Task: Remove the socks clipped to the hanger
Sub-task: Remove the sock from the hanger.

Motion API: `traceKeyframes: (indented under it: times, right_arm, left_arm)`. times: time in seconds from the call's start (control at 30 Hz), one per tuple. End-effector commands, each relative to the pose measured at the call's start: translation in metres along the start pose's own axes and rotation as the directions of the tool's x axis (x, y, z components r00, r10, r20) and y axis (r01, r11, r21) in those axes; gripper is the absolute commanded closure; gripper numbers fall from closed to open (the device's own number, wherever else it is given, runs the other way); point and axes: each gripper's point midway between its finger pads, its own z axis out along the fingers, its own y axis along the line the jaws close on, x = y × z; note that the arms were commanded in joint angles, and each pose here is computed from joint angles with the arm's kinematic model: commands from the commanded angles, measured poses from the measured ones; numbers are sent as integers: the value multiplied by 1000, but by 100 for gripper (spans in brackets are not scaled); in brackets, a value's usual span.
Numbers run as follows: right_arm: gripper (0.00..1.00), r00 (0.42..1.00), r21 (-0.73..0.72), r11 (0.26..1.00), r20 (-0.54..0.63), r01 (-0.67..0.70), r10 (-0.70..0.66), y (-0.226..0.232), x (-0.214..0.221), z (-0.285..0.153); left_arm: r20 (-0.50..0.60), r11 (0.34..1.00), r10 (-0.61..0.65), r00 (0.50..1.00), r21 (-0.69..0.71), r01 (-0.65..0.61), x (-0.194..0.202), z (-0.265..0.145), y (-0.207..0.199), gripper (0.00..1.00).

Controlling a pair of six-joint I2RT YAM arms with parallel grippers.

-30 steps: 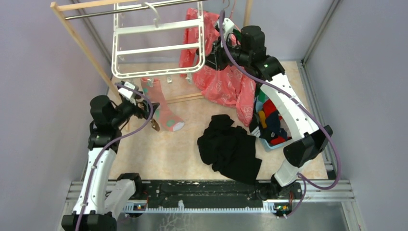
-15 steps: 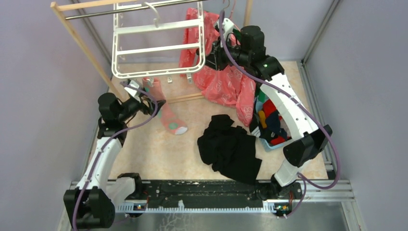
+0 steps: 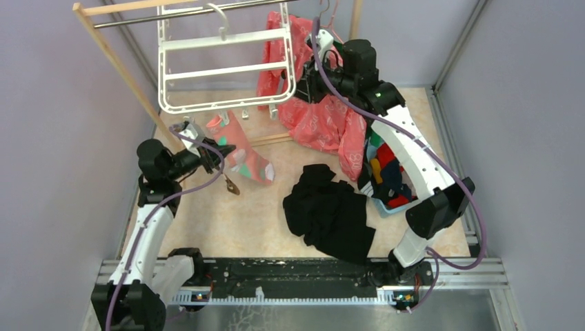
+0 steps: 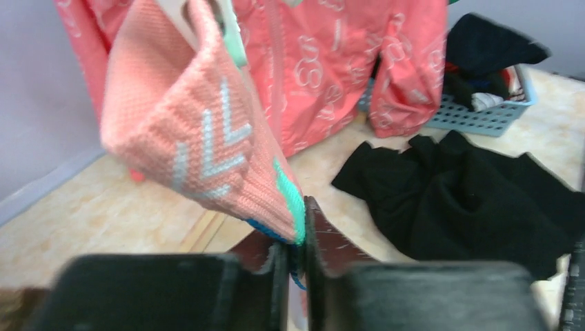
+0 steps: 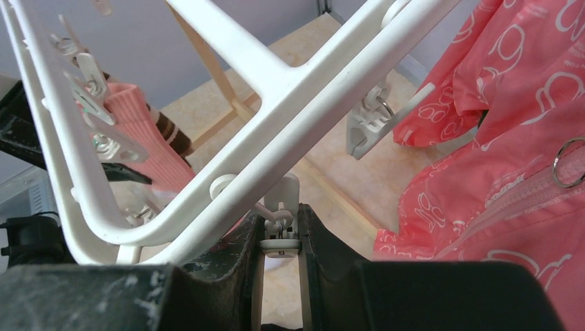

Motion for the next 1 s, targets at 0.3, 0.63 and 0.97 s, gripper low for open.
traceKeyframes:
  times: [0.3, 0.63, 0.97]
  right_arm:
    - [31, 993, 6, 998, 101, 67, -68, 20, -23, -40]
    - [19, 972, -241, 953, 189, 183, -138, 89, -18, -78]
    - [20, 979, -454, 870, 156, 191, -134, 161, 13, -63]
  left_arm:
    - [15, 939, -90, 996, 335, 80, -51, -16, -69, 100]
    - [7, 894, -169, 986, 422, 151, -88, -23, -98, 100]
    - [-6, 853, -179, 984, 497, 158, -99, -28, -120, 100]
